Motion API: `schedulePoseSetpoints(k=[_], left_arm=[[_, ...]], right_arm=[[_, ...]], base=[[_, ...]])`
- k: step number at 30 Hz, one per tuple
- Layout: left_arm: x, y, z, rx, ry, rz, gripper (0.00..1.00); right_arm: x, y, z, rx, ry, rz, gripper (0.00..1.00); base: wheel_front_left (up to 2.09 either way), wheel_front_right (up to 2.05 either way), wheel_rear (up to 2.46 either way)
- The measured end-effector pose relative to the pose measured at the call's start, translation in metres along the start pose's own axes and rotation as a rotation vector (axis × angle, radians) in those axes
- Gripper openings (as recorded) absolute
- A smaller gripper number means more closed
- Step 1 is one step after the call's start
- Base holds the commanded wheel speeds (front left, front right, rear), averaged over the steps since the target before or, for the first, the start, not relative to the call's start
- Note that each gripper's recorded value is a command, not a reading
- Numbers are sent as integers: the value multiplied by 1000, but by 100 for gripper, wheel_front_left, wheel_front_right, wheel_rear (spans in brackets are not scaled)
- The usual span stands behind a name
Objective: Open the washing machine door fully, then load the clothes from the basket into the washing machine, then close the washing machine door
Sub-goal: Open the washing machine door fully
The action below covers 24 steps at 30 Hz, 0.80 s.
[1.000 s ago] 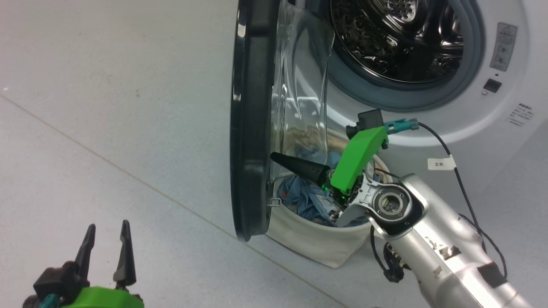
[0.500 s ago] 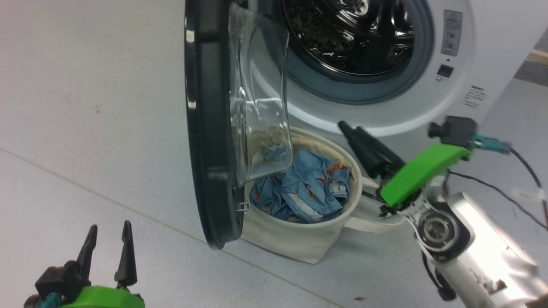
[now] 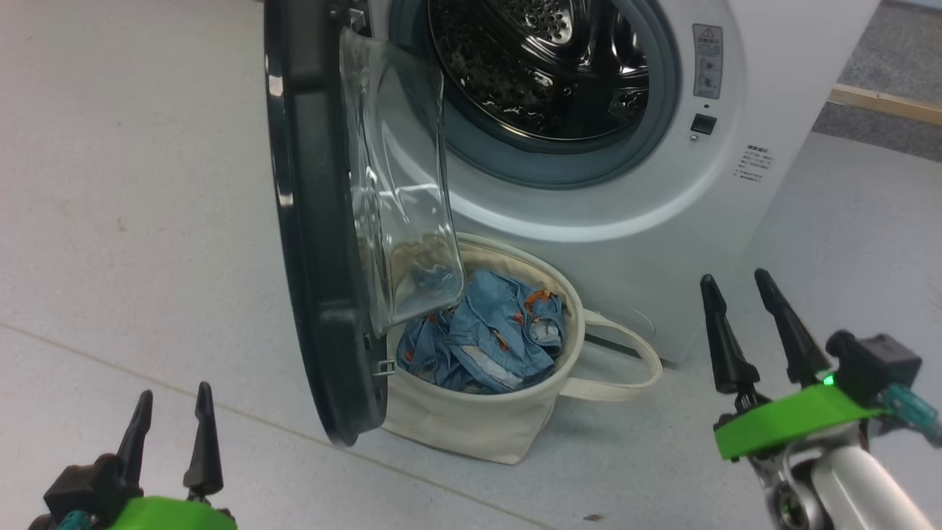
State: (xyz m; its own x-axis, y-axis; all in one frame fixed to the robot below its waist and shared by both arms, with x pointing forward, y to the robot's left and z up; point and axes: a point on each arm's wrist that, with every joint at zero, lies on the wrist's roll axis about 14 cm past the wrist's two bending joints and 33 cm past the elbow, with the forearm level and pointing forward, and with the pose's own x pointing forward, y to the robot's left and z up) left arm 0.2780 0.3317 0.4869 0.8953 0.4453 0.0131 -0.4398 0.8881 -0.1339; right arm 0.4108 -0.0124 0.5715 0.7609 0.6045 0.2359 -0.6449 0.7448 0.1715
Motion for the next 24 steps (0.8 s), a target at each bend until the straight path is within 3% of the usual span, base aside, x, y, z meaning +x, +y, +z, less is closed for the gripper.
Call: schedulePoseSetpoints(k=[9,24], left_arm=[[6,-2,-1,1,4,-2,100],[6,1,-2,4,7,8,100]], right_arm=[[-24,-4,-24,15,50,-78,100],[-26,-8,-42,17,104,-90,100]], base=[[0,0,0],[0,0,0]])
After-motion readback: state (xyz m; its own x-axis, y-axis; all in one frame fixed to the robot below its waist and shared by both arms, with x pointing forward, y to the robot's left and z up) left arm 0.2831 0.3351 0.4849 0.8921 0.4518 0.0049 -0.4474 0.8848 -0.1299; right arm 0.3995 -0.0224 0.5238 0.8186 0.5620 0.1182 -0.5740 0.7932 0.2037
